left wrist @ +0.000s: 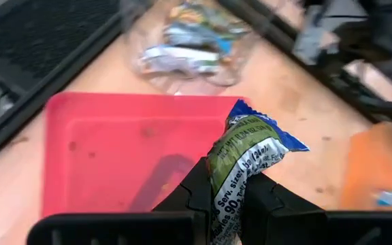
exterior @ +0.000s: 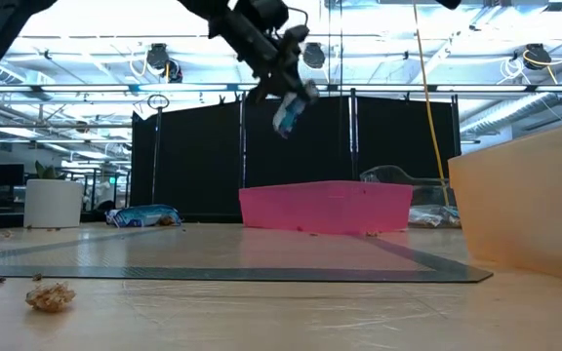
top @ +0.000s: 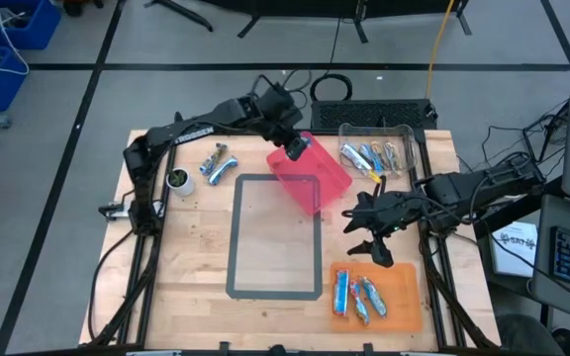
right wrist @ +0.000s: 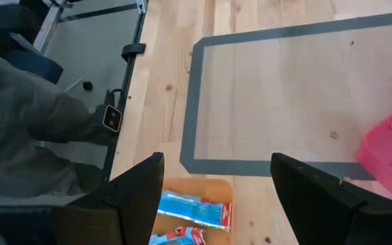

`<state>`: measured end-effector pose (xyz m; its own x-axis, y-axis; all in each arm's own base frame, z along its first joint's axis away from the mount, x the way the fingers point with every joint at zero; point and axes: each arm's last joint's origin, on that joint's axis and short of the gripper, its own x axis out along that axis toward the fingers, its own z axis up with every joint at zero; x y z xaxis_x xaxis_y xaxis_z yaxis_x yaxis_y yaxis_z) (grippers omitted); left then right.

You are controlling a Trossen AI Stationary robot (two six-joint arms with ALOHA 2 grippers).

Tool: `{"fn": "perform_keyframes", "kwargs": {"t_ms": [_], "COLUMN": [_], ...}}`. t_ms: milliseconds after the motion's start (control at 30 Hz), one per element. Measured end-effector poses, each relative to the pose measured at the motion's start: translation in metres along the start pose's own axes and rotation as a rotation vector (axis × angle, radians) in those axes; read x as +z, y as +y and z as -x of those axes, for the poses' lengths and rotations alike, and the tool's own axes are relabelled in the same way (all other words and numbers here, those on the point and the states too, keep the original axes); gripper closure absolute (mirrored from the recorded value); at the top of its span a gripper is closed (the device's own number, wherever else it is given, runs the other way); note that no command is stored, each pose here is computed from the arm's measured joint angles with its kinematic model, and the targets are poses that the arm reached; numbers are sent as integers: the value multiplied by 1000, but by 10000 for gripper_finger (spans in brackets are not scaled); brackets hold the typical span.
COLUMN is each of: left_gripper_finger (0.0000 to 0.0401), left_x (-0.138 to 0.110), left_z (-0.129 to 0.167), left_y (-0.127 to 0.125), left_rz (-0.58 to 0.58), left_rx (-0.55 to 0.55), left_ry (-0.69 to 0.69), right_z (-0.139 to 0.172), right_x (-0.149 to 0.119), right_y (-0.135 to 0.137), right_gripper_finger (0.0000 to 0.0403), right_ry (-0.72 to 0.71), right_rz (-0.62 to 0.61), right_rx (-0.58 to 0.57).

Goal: Pick and place Granola Bars by type
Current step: Put the blue granola bar into the pink bin

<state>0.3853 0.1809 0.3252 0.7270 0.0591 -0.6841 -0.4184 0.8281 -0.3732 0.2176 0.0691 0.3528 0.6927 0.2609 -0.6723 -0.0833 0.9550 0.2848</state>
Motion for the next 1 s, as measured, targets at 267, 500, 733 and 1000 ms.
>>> {"fn": "perform_keyframes", "kwargs": {"t_ms": [267,500,733,1000], "left_gripper_finger": [362,362,362,362], "left_x": [-7,-18,-28,-39], "left_z": [-37,-69,-87,-105], "left_y": [27,41,61,78], "left_rz": [65,93,154,183], "left_rx": [82,145,212,241], "left_ry": [69,126,181,250], "right_z": [-1,-1,-1,-1], "right_x": [7,9,10,11], "right_y": [8,7,8,8], "right_gripper_finger": [140,140,140,140], "right_ry": [-99,-134,-144,-150], "right_rz": [15,27,39,40], "right_rx": [6,-38,-35,-30]}}
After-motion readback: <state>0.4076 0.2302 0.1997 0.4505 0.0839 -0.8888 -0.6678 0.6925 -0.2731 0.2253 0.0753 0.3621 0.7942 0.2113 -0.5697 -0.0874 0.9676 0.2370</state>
